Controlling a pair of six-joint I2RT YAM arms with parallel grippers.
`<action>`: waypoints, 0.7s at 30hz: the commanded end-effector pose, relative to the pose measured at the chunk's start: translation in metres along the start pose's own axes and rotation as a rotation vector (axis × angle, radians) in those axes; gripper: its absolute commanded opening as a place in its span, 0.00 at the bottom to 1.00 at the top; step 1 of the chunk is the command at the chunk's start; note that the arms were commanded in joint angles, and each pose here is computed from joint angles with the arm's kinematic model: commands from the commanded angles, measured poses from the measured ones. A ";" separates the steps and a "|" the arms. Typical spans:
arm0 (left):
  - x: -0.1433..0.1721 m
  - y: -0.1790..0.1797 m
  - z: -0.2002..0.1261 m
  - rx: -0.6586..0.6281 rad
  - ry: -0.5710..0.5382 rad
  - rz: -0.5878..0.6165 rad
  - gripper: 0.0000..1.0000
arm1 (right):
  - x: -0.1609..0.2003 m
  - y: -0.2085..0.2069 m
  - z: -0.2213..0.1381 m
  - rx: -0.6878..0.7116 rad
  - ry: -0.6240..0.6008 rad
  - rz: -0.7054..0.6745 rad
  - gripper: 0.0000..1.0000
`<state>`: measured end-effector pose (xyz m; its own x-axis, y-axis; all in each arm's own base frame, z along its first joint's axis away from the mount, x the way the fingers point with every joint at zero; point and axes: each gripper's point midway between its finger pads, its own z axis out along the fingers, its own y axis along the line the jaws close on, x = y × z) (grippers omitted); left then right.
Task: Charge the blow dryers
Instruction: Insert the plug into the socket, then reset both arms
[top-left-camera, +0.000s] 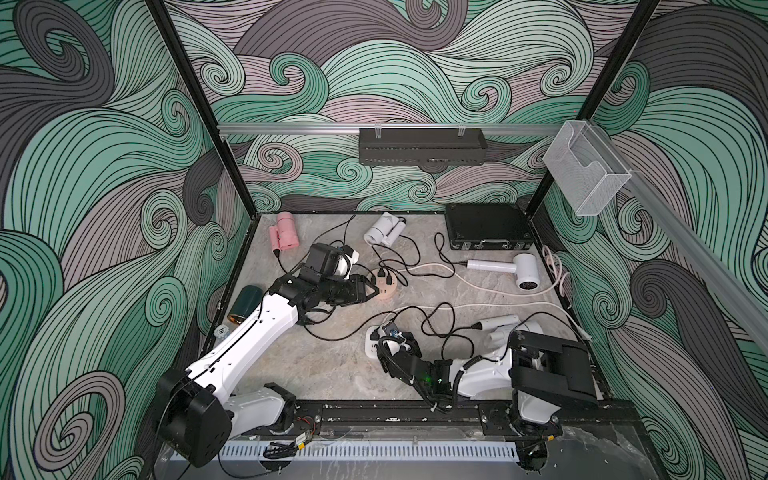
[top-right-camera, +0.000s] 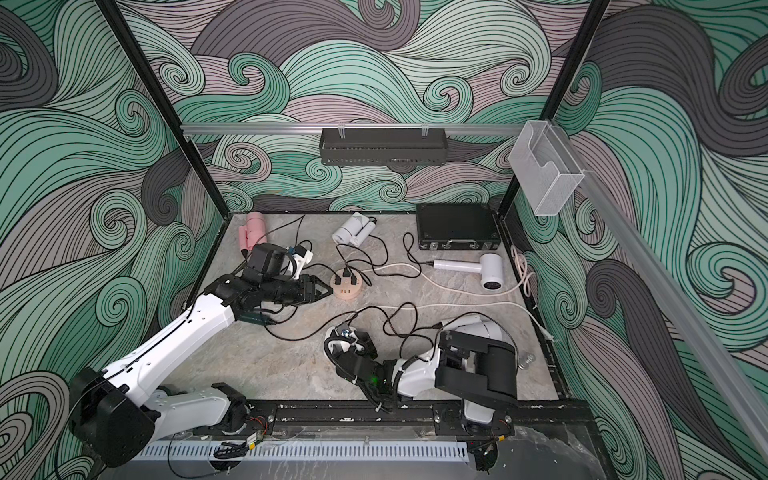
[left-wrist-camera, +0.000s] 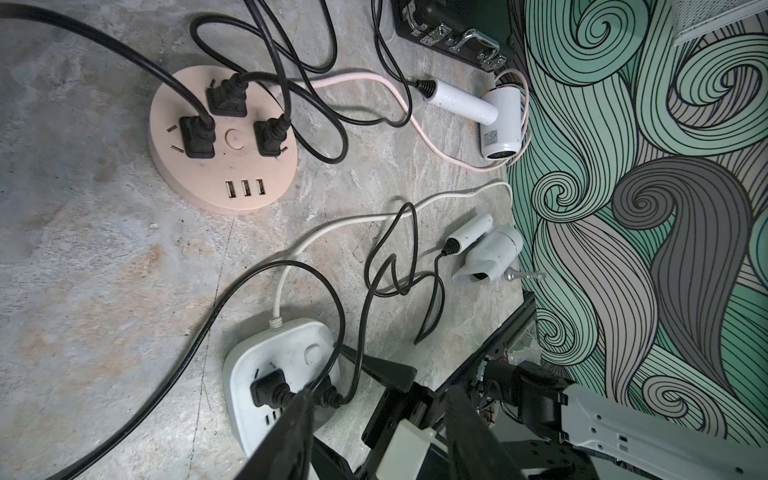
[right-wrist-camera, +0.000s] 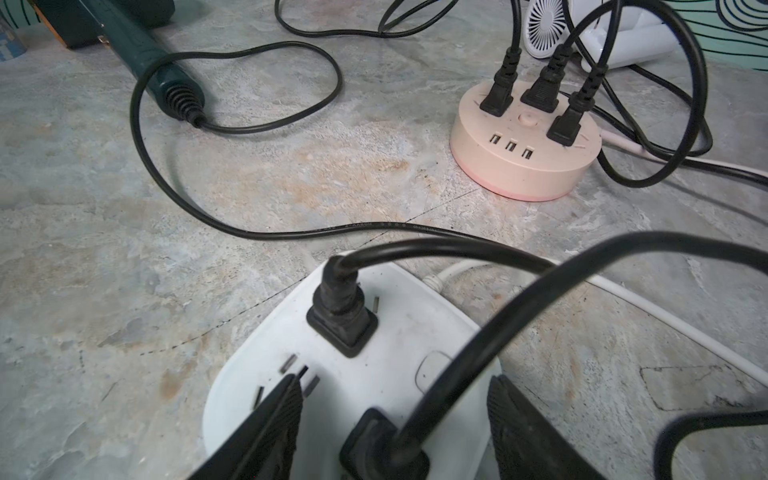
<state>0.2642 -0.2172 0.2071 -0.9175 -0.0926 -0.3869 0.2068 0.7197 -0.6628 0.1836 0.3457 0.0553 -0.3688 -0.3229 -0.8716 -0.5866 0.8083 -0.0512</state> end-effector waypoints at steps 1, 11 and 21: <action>-0.003 0.000 -0.011 0.001 0.014 -0.033 0.52 | -0.020 0.008 -0.008 -0.018 0.019 -0.043 0.71; -0.025 0.017 -0.022 -0.018 -0.012 -0.088 0.59 | -0.075 -0.012 -0.063 0.011 0.035 -0.065 0.72; -0.057 0.066 -0.038 -0.221 -0.118 -0.161 0.63 | -0.157 -0.103 -0.072 -0.024 0.052 0.083 0.78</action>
<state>0.3068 -0.1541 0.2023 -0.9089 -0.2603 -0.3257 -0.0025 0.7845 -0.6201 0.2471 0.2894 0.2429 -0.4059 -0.2052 -0.8906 -0.5103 0.8593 0.0346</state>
